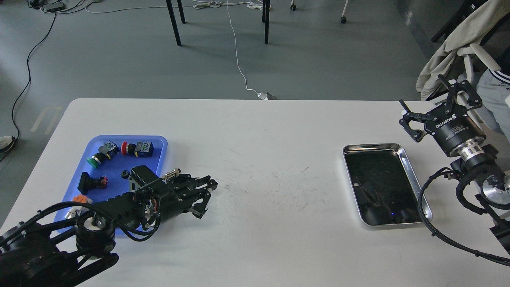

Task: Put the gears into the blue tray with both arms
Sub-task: 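Carry the ring into the blue tray and open the left gripper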

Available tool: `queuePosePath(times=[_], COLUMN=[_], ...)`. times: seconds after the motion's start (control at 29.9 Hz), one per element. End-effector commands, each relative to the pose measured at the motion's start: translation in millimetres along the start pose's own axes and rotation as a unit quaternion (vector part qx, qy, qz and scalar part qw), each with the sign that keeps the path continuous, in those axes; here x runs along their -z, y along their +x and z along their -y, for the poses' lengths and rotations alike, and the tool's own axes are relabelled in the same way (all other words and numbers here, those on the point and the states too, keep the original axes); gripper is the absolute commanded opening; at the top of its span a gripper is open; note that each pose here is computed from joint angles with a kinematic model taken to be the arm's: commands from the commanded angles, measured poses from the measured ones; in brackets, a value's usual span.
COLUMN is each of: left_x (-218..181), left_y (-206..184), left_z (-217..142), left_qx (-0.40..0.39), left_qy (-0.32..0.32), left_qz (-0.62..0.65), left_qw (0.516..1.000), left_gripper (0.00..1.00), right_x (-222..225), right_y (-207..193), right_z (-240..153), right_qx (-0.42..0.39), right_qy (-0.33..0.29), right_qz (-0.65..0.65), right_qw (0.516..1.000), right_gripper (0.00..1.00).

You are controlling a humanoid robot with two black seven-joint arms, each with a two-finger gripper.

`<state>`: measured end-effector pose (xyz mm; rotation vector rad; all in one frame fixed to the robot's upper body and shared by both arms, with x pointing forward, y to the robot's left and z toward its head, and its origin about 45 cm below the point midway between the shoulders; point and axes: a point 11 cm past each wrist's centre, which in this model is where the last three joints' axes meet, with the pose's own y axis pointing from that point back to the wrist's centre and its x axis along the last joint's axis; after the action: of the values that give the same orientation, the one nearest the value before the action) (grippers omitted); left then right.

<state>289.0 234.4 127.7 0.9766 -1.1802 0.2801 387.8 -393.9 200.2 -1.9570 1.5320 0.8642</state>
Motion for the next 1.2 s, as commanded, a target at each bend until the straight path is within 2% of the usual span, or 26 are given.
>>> queuePosePath(times=[0.0, 0.17, 0.43, 0.53, 0.7, 0.77, 0.84, 0.87, 0.94, 1.07, 1.17], left_x=[31.8, 72.8, 92.2, 98.4, 101.0, 100.7, 101.4, 101.9, 102.2, 97.4, 91.8], left_y=[20.4, 16.3, -62.2, -77.5, -90.4, -90.5, -89.9, -89.0, -84.2, -70.0, -39.4], left_z=[-33.0, -76.8, -114.4, -121.5, -114.1, -113.7, -113.7, -113.7, -111.8, -104.4, -96.5], left_qx=[-0.010, 0.004, 0.043, 0.051, 0.055, 0.054, 0.051, 0.050, 0.039, 0.010, -0.026], left_qy=[0.030, 0.079, 0.148, 0.163, 0.174, 0.174, 0.177, 0.177, 0.171, 0.155, 0.137], left_qz=[0.011, -0.006, -0.073, -0.075, -0.087, -0.091, -0.097, -0.098, -0.101, -0.122, -0.123], left_qw=[0.999, 0.997, 0.985, 0.982, 0.979, 0.979, 0.978, 0.978, 0.979, 0.980, 0.983], left_gripper=[0.02, 0.03, 0.03, 0.04, 0.09, 0.16, 0.30, 0.47, 0.98, 0.99, 0.99], right_x=[0.7, 1.1, 2.5, 2.6, 3.2, 4.3, 4.3, 4.5, 4.4, 4.5, 3.1], right_y=[-0.8, -0.9, -0.4, -0.1, 0.0, 0.6, 0.6, 0.6, 0.1, -0.2, -0.5], right_z=[0.3, 0.3, -0.3, -0.5, -0.7, -1.1, -1.1, -1.1, -0.9, -0.6, -0.6], right_qx=[0.001, 0.001, 0.000, 0.000, 0.000, -0.001, -0.001, -0.001, 0.000, 0.000, 0.001], right_qy=[0.000, 0.001, 0.001, 0.000, 0.000, 0.001, 0.001, 0.002, 0.002, 0.002, 0.000], right_qz=[0.000, 0.000, -0.003, -0.004, -0.005, -0.005, -0.005, -0.005, -0.005, -0.004, -0.005], right_qw=[1.000, 1.000, 1.000, 1.000, 1.000, 1.000, 1.000, 1.000, 1.000, 1.000, 1.000], right_gripper=[0.96, 0.96, 0.96, 0.97, 0.97, 0.96, 0.97, 0.97, 0.97, 0.97, 0.99])
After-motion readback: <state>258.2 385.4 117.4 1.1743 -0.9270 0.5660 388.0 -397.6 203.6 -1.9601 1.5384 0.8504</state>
